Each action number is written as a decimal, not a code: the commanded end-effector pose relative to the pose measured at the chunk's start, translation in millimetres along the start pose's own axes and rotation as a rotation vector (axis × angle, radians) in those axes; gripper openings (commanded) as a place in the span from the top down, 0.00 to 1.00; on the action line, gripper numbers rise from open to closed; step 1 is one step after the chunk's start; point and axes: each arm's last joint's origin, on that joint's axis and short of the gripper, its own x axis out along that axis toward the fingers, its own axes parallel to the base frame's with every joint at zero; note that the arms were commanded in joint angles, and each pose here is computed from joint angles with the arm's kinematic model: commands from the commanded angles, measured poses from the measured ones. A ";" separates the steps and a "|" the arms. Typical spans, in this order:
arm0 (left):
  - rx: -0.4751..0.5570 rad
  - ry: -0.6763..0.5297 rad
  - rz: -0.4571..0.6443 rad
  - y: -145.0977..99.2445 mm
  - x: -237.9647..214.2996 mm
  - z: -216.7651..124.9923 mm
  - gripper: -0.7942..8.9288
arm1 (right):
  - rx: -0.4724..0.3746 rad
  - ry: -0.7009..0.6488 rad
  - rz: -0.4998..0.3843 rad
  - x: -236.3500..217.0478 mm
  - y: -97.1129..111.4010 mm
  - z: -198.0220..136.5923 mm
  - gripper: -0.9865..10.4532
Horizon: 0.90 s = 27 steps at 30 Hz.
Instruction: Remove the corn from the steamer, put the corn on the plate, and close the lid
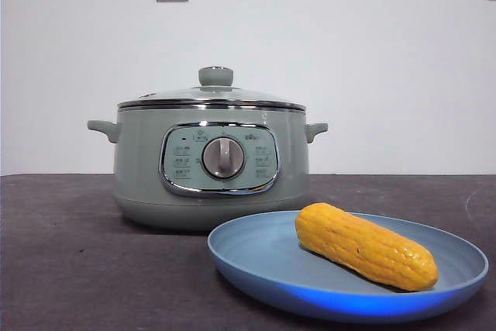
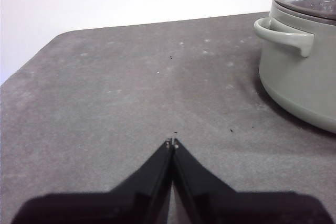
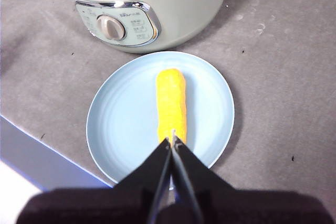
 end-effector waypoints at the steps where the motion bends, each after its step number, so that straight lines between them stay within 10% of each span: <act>1: -0.011 0.011 0.003 0.0 1.1 -3.8 0.92 | -0.002 0.000 0.001 1.2 0.0 -1.2 0.91; 17: -0.011 0.011 0.003 0.0 1.1 -3.9 0.92 | -0.021 -0.413 -0.325 -17.2 -36.6 25.1 0.91; 27: -0.011 0.011 0.003 0.0 1.1 -3.8 0.92 | -0.044 -0.579 -0.505 0.3 -66.6 -31.1 0.91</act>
